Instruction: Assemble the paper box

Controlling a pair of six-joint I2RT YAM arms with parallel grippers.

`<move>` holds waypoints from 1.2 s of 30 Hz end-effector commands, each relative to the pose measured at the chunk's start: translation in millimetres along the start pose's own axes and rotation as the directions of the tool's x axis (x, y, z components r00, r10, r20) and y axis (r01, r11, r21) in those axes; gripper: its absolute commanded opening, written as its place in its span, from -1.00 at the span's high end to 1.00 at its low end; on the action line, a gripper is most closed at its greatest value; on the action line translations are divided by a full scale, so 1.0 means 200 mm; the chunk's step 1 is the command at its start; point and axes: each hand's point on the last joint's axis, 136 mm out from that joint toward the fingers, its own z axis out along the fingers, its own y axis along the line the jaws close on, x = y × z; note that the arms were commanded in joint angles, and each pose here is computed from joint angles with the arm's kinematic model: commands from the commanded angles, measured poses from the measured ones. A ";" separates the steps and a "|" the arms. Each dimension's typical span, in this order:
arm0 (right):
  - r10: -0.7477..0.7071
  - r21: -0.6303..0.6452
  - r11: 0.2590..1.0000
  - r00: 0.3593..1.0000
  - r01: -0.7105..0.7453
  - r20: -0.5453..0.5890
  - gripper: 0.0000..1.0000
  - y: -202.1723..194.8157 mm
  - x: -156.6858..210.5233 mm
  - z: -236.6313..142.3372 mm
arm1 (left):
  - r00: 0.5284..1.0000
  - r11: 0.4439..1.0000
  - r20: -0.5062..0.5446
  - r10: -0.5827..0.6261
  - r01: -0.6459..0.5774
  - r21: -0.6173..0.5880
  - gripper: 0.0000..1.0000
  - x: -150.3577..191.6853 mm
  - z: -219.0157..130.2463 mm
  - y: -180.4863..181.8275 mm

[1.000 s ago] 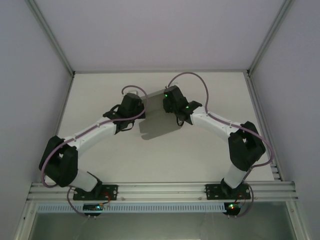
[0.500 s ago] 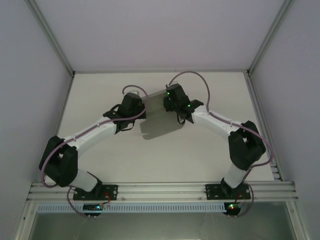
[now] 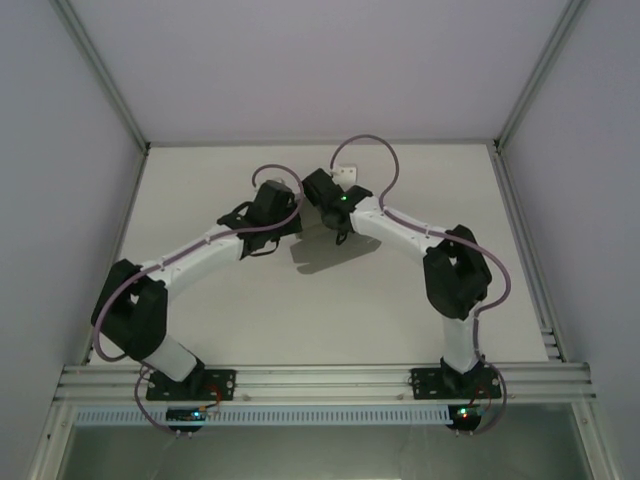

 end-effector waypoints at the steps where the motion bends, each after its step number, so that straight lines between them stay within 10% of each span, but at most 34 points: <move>1: 0.009 0.395 0.918 0.997 -0.038 0.076 0.76 -0.51 -0.04 0.11 | 0.995 0.972 0.013 -0.101 0.101 -0.212 1.00 -0.02 -0.06 0.29; 7: -0.008 -0.045 0.999 0.987 0.015 0.161 0.32 -0.13 -0.13 0.06 | 0.997 0.982 -0.003 -0.073 0.071 -0.174 1.00 -0.03 -0.01 0.23; 14: -0.094 -0.603 0.773 0.976 0.197 0.198 -0.98 0.21 -0.09 -0.36 | 0.999 0.994 0.033 0.023 -0.020 -0.105 1.00 -0.10 -0.01 0.16; 20: -0.039 -0.772 0.593 0.966 0.229 0.257 -0.98 0.12 -0.06 -0.73 | 0.989 0.987 0.044 0.143 -0.139 -0.085 1.00 -0.15 -0.05 0.13; 23: -0.008 -0.759 0.615 0.964 0.215 0.267 -0.99 -0.04 -0.05 -0.83 | 0.961 0.961 0.016 0.277 -0.276 -0.013 1.00 -0.15 -0.07 0.07; 36: 0.050 -0.588 0.809 0.998 -0.013 0.047 -0.98 -0.63 0.22 -0.75 | 0.542 0.628 -0.329 0.773 -0.728 0.275 1.00 0.26 -0.19 0.02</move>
